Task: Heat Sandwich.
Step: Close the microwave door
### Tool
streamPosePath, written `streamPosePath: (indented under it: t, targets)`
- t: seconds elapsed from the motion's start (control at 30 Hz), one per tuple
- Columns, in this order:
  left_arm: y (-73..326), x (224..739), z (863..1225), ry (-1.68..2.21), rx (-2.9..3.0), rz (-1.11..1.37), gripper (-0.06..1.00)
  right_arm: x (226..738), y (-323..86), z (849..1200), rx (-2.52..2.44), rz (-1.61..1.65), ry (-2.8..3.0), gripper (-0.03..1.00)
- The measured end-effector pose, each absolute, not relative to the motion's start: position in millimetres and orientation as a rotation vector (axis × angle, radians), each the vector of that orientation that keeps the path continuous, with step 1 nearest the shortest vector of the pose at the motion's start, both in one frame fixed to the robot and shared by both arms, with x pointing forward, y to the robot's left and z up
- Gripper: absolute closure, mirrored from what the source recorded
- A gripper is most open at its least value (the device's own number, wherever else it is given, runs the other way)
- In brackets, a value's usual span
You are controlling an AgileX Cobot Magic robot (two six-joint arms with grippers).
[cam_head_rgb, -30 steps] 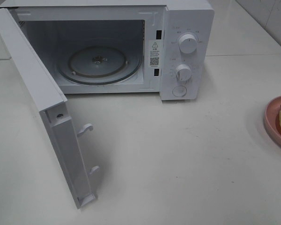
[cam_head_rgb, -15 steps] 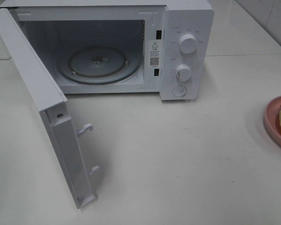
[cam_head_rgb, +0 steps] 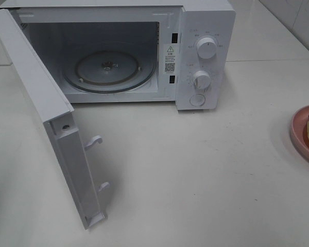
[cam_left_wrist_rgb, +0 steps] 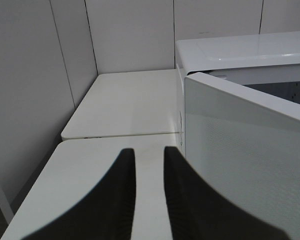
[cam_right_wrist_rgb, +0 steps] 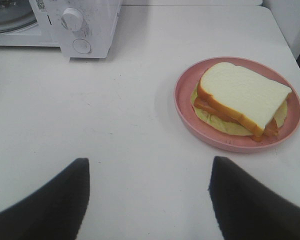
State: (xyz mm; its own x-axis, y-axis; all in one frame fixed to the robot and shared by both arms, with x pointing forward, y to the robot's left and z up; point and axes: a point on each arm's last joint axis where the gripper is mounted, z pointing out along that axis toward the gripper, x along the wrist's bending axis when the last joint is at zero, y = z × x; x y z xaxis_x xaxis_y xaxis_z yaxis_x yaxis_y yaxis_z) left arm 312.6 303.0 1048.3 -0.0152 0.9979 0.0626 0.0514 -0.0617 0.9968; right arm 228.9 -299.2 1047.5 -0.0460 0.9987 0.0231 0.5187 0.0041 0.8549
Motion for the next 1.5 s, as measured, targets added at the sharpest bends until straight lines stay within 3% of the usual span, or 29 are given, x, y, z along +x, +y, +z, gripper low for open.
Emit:
streamPosePath:
  t: [0.2,0.4,0.87,1.5]
  targets:
    - [302,349,1046,1.222,1.298,1.226,0.78,229,-299,1048,1.583,0.946,1.636,0.3]
    - [301,379,1037,1.242,1.29,1.182,0.94,229,-299,1048,1.583,0.946,1.636,0.3]
    - [282,436,993,1.119,1.449,0.995,0.94,229,-299,1048,1.583,0.946,1.636,0.3]
    - [266,457,959,1.02,1.478,0.812,0.94,229,-299,1048,1.583,0.946,1.636,0.3]
